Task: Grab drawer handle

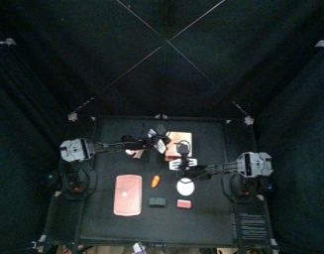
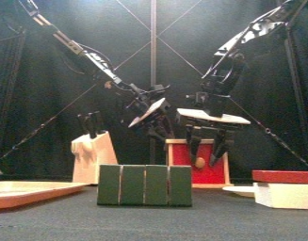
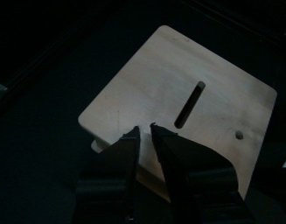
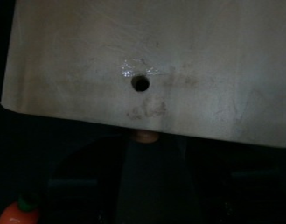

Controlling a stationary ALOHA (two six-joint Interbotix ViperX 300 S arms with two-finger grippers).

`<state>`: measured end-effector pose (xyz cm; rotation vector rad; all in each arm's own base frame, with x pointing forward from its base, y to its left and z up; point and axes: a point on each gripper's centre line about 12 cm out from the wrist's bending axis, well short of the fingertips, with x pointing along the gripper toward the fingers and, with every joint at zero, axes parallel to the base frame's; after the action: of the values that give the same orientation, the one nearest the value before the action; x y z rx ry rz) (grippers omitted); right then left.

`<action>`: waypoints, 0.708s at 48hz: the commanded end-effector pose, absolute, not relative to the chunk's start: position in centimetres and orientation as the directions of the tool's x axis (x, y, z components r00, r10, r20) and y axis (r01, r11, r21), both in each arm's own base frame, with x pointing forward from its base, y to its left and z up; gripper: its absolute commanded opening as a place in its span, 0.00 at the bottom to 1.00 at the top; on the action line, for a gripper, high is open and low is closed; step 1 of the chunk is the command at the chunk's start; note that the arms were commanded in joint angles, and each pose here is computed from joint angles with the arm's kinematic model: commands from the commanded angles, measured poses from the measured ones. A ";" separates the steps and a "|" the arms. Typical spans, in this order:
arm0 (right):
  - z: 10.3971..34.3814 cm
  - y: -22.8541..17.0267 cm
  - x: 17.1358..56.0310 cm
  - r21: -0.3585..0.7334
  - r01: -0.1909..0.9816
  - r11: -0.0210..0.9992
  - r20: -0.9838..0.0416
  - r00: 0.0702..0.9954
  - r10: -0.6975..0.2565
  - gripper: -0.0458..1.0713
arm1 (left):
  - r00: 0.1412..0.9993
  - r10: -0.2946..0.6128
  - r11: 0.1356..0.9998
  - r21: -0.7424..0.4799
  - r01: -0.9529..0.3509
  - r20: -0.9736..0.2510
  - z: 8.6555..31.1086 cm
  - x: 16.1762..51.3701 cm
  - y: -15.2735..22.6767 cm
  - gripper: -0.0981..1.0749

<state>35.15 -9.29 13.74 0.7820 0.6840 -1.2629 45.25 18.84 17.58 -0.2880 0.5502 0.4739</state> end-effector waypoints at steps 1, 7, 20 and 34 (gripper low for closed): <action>15.0 -9.7 35.7 0.159 0.982 0.104 -0.799 0.190 -0.571 0.78 | 0.757 0.353 0.855 -0.138 -0.500 -0.550 18.1 45.4 18.8 0.62; 14.7 -9.8 35.6 0.146 0.985 0.093 -0.804 0.172 -0.569 0.78 | 0.755 0.353 0.855 -0.138 -0.500 -0.553 18.0 45.4 18.7 0.62; 13.7 -9.5 33.9 0.111 0.992 0.066 -0.825 0.129 -0.550 0.75 | 0.751 0.351 0.852 -0.143 -0.504 -0.559 17.8 45.1 18.6 0.62; 14.2 -10.0 33.0 0.125 0.989 0.084 -0.817 0.150 -0.556 0.70 | 0.752 0.351 0.851 -0.145 -0.505 -0.558 17.9 45.1 18.6 0.62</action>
<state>32.80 -9.53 12.56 0.7866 0.7335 -1.3203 45.14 18.46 17.29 -0.2967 0.5576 0.4696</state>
